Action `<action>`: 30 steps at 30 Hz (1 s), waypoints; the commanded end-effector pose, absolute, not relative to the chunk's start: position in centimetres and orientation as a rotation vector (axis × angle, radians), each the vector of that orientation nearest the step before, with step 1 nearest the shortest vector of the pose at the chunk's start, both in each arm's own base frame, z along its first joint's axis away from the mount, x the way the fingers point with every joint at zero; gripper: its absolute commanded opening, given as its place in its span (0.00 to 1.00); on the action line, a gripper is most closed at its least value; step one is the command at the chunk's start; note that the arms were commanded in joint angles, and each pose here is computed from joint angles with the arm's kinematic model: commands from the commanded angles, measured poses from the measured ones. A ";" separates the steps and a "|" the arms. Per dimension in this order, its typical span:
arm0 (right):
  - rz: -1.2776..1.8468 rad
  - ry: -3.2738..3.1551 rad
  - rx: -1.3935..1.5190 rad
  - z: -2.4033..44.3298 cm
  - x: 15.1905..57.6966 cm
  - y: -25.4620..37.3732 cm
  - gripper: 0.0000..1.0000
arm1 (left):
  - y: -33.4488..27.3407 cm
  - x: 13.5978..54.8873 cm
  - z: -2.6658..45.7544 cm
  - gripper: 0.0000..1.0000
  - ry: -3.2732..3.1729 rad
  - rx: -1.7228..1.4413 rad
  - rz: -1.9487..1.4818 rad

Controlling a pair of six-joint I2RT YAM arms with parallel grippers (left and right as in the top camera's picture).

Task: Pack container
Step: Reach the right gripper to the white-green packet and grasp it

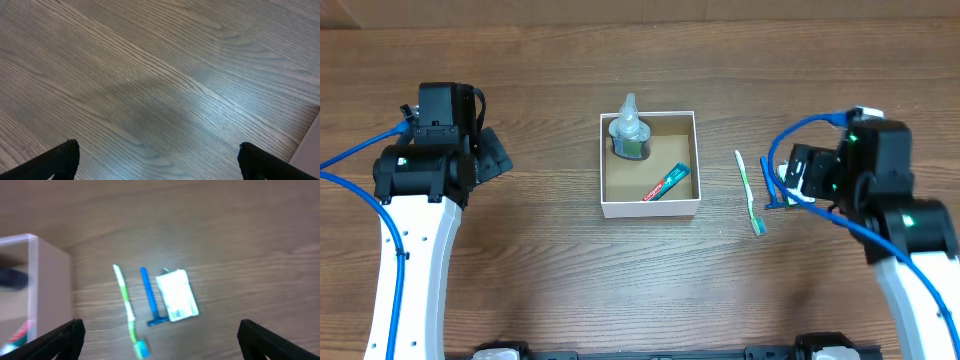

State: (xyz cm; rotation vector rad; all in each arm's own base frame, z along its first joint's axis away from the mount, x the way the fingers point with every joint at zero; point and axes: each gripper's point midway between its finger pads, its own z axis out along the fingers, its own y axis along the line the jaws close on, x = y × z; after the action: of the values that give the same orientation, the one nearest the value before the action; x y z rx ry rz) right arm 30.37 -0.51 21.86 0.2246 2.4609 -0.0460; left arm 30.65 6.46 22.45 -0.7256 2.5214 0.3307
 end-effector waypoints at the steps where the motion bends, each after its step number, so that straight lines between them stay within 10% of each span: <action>1: -0.217 2.499 0.240 20.7 31.6 -2.5 1.00 | 6.8 30.8 22.9 1.00 2.497 -0.746 0.344; 30: -0.115 2.949 0.228 2.2 34.6 -3.4 1.00 | 6.8 30.8 22.9 1.00 2.497 -0.746 0.344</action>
State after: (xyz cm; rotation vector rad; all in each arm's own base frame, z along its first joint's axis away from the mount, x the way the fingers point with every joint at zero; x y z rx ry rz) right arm 34.25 -4.81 2.73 0.2279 2.9478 -0.2741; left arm 30.65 6.46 22.45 -0.7256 2.5214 0.3307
